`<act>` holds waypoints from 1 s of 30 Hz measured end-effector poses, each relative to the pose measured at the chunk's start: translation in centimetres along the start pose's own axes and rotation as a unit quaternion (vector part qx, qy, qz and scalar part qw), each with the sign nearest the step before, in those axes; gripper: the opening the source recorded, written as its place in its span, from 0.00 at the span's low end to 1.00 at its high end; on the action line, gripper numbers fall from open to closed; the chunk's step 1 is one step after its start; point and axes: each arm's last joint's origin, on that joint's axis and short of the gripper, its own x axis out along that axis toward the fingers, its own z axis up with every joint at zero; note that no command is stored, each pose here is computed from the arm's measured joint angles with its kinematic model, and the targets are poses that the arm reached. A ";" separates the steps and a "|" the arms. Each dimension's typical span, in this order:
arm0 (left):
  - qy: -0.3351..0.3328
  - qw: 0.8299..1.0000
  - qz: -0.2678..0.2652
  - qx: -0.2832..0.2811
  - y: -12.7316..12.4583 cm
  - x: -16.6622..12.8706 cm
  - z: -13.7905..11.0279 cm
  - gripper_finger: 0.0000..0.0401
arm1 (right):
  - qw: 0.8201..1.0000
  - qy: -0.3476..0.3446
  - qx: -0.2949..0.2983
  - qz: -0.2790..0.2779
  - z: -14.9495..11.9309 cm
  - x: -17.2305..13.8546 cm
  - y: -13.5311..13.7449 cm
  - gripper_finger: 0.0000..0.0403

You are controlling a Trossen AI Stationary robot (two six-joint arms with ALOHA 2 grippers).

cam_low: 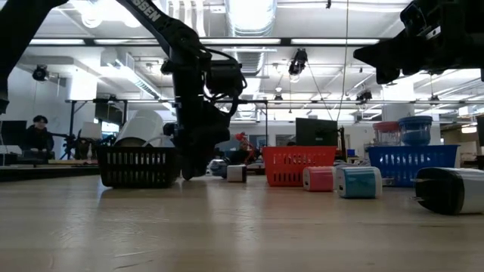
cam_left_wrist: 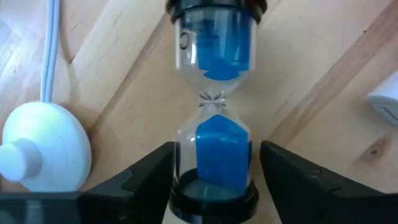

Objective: Pick & Place Office items
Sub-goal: Put the blue hourglass into the blue bin

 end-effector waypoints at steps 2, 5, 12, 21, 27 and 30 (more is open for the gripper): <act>0.001 1.000 0.000 0.012 0.1 0.1 -0.1 0.55 | 1.000 0.000 0.000 0.000 0.0 0.0 0.0 0.02; -0.007 1.000 0.001 0.029 0.0 0.3 -0.1 0.48 | 1.000 0.000 0.000 0.000 0.0 0.0 0.0 0.02; -0.025 0.997 0.001 0.078 -0.1 0.3 0.2 0.43 | 1.000 0.002 -0.001 0.000 0.0 0.0 0.0 0.02; -0.044 0.993 0.026 0.109 -0.4 -0.3 0.3 0.43 | 1.000 0.006 -0.001 0.000 -0.1 0.0 0.0 0.02; -0.085 0.985 0.017 0.149 -1.3 -3.7 -0.2 0.43 | 1.000 0.007 -0.009 0.000 -0.1 0.0 0.0 0.02; -0.115 0.978 0.009 0.172 -2.1 -6.2 -0.9 0.43 | 1.000 0.007 -0.020 0.001 -0.1 0.0 0.0 0.02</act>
